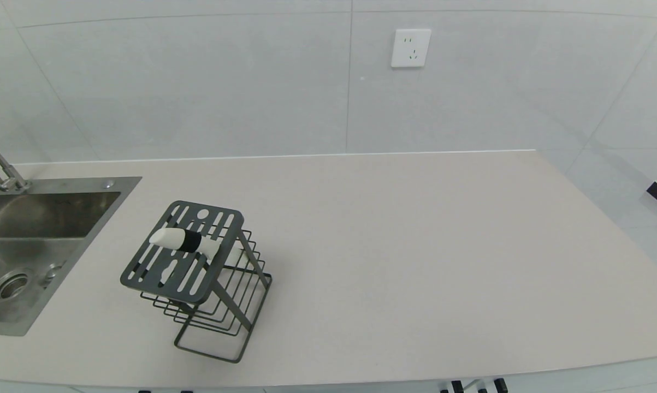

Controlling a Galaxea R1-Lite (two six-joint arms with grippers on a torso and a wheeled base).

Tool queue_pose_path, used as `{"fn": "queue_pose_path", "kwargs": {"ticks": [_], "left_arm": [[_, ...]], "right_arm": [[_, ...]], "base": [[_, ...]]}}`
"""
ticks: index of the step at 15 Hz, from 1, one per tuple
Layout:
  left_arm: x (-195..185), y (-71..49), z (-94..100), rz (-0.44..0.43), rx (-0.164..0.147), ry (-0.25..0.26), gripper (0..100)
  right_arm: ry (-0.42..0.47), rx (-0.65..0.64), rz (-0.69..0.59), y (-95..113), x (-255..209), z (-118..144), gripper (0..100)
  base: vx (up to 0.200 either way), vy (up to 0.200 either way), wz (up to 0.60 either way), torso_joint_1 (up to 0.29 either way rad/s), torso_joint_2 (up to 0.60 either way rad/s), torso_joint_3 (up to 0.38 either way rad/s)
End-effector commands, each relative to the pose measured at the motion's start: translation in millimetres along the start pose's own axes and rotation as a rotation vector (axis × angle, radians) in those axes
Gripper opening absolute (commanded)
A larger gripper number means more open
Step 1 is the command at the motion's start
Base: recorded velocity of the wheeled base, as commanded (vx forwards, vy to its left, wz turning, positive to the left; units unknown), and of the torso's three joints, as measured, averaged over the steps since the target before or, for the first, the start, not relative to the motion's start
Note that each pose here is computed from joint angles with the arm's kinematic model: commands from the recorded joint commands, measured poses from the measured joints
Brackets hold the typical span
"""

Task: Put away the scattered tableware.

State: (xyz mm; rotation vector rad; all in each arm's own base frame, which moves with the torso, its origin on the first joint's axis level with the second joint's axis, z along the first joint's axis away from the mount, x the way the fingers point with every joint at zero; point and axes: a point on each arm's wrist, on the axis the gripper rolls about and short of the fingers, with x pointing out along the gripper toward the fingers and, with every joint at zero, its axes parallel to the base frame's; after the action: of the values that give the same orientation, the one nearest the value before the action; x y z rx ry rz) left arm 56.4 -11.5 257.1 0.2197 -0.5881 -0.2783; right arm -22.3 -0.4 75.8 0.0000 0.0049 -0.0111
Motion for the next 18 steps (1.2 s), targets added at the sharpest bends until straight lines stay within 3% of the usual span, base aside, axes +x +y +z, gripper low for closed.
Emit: {"fn": "queue_pose_path", "kwargs": {"ticks": [1,3,5,7,8,9,10,11,12,13,14,15,16,18], "left_arm": [[-82,-24.4,-22.0,0.121,0.094,-0.005,100],[-102,-32.9,-28.5,0.116,0.092,0.004,100],[-131,-45.4,-51.6,0.067,0.043,0.118,100],[-148,-54.4,-77.6,0.014,-0.021,0.294,100],[-148,-54.5,-78.2,0.013,-0.024,0.300,100],[-153,-57.8,-92.1,0.007,-0.069,0.443,100],[-156,-59.3,-98.3,0.011,-0.083,0.514,100],[-156,-58.5,-97.8,0.044,-0.081,0.517,100],[-156,-57.9,-98.0,0.065,-0.051,0.521,100],[-156,-57.9,-98.0,0.063,-0.048,0.520,100],[-156,-57.9,-97.7,0.066,-0.078,0.518,100],[-156,-58.3,-97.9,0.074,-0.174,0.515,100],[-156,-58.8,-98.0,0.067,-0.235,0.513,100],[-156,-59.0,-98.0,0.060,-0.238,0.512,100]], "right_arm": [[0.001,0.000,0.000,0,0,0,0],[0.001,0.000,0.000,0,0,0,0],[0.001,0.000,0.000,0,0,0,0],[0.001,0.000,0.000,0,0,0,0],[0.001,0.000,0.000,0,0,0,0],[0.001,0.000,0.000,0,0,0,0],[0.001,0.000,0.000,0,0,0,0],[0.001,0.000,0.000,0,0,0,0],[0.001,0.000,0.000,0,0,0,0],[0.001,0.000,0.000,0,0,0,0],[0.001,0.000,0.000,0,0,0,0],[0.001,0.000,0.000,0,0,0,0],[0.001,0.000,0.000,0,0,0,0],[0.001,0.000,0.000,0,0,0,0]], "base": [[0.000,0.000,0.00,0.000,0.00,0.000],[0.000,0.000,0.00,0.000,0.00,0.000],[0.000,0.000,0.00,0.000,0.00,0.000],[0.000,0.000,0.00,0.000,0.00,0.000],[0.000,0.000,0.00,0.000,0.00,0.000],[0.000,0.000,0.00,0.000,0.00,0.000],[0.000,0.000,0.00,0.000,0.00,0.000],[0.000,0.000,0.00,0.000,0.00,0.000],[0.000,0.000,0.00,0.000,0.00,0.000],[0.000,0.000,0.00,0.000,0.00,0.000],[0.000,0.000,0.00,0.000,0.00,0.000],[0.000,0.000,0.00,0.000,0.00,0.000],[0.000,0.000,0.00,0.000,0.00,0.000],[0.000,0.000,0.00,0.000,0.00,0.000]]}}
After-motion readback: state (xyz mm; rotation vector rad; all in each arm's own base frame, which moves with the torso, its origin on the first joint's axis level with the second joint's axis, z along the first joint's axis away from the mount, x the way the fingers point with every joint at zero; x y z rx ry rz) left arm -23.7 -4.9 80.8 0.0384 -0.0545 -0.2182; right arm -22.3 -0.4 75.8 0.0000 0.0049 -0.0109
